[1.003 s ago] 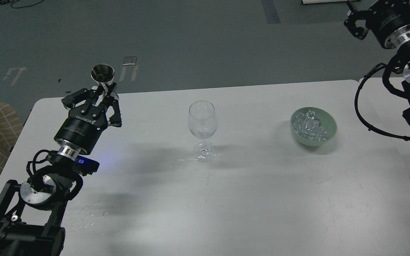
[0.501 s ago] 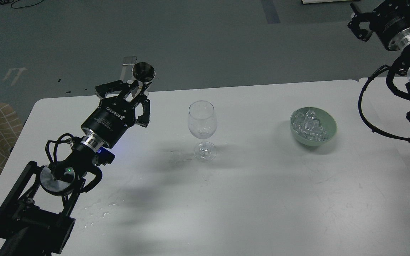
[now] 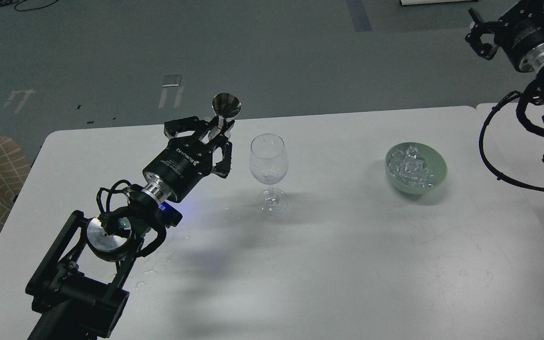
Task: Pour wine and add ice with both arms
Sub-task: 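Carry the jigger with the left gripper over the wine glass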
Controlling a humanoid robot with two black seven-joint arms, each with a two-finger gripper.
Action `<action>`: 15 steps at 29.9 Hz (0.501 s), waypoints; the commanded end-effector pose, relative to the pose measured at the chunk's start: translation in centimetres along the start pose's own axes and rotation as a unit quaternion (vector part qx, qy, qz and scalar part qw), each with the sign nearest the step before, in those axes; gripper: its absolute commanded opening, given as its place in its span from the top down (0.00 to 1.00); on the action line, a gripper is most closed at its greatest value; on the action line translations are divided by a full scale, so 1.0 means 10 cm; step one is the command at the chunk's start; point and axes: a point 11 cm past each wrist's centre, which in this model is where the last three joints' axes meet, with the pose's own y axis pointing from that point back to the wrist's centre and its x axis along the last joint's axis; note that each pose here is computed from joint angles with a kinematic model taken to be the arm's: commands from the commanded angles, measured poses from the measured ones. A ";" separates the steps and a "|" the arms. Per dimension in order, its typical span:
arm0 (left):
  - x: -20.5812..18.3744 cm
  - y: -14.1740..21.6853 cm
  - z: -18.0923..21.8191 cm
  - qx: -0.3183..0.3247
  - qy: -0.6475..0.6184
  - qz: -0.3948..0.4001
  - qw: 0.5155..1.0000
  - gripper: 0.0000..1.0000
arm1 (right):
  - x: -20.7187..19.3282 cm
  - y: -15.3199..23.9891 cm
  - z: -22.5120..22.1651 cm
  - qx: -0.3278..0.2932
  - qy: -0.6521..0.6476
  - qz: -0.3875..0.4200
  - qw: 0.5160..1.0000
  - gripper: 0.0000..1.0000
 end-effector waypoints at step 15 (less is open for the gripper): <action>0.01 -0.08 0.00 0.007 -0.061 0.021 0.998 1.00 | 0.02 0.02 0.01 0.000 -0.002 0.000 1.000 0.00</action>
